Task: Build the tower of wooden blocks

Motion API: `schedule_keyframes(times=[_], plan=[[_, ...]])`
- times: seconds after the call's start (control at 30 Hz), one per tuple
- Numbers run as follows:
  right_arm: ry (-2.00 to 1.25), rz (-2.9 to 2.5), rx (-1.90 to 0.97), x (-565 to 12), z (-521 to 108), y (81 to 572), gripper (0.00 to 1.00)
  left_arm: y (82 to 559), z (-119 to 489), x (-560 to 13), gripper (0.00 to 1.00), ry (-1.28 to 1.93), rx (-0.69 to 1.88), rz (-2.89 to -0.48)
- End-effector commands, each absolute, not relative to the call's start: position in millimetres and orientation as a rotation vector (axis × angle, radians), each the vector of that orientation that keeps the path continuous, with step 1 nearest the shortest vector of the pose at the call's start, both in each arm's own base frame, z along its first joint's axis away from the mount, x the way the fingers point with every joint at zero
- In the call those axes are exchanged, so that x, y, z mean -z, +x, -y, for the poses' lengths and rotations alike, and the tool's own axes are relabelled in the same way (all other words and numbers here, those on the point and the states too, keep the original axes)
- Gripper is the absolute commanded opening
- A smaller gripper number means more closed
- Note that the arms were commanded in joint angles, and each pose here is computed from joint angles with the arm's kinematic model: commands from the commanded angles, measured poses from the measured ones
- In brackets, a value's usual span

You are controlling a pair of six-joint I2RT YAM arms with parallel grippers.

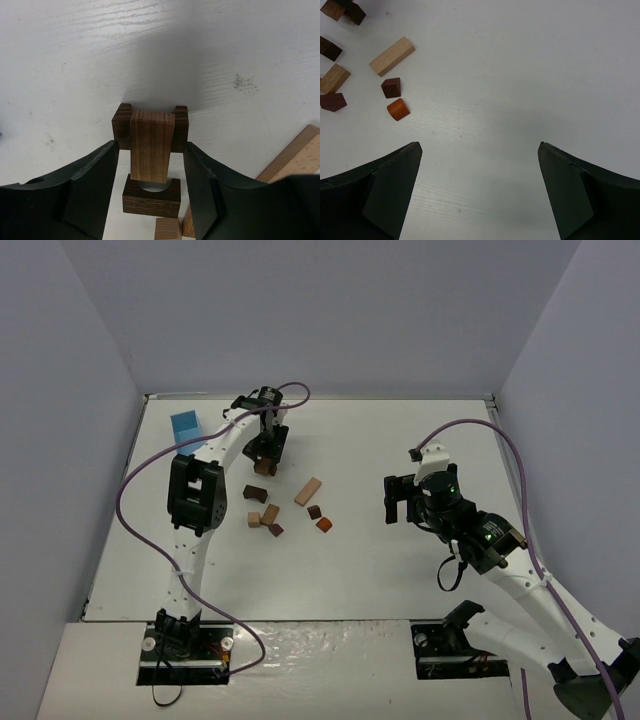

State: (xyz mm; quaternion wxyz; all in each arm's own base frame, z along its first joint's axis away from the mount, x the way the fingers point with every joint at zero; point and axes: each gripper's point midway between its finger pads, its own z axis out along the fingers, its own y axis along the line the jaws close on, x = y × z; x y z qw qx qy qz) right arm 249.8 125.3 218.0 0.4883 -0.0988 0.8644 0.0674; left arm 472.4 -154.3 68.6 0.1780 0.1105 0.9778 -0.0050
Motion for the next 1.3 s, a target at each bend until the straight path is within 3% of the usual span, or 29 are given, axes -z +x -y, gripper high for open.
schedule_keyframes(times=[0.0,0.2,0.33,0.57,0.7,0.97,1.27], plan=[[-0.222,-2.041,-0.202,-231,-131,255,1.0,483,154,-115,0.54,0.276,0.033,-2.659],[-0.221,-2.025,-0.215,-236,-130,253,1.0,469,161,-161,0.58,0.226,0.085,-2.584],[-0.218,-2.008,-0.229,-242,-130,251,1.0,431,171,-174,0.59,0.201,0.097,-2.591],[-0.203,-1.968,-0.267,-254,-129,245,1.0,341,183,-142,0.59,0.186,0.091,-2.687],[-0.209,-1.967,-0.284,-254,-130,244,1.0,321,181,-122,0.58,0.133,0.131,-2.704],[-0.212,-1.979,-0.303,-249,-134,243,1.0,319,186,-100,0.4,0.13,0.124,-2.707],[-0.203,-1.97,-0.312,-250,-133,242,1.0,331,192,-83,0.37,0.129,0.098,-2.718]])
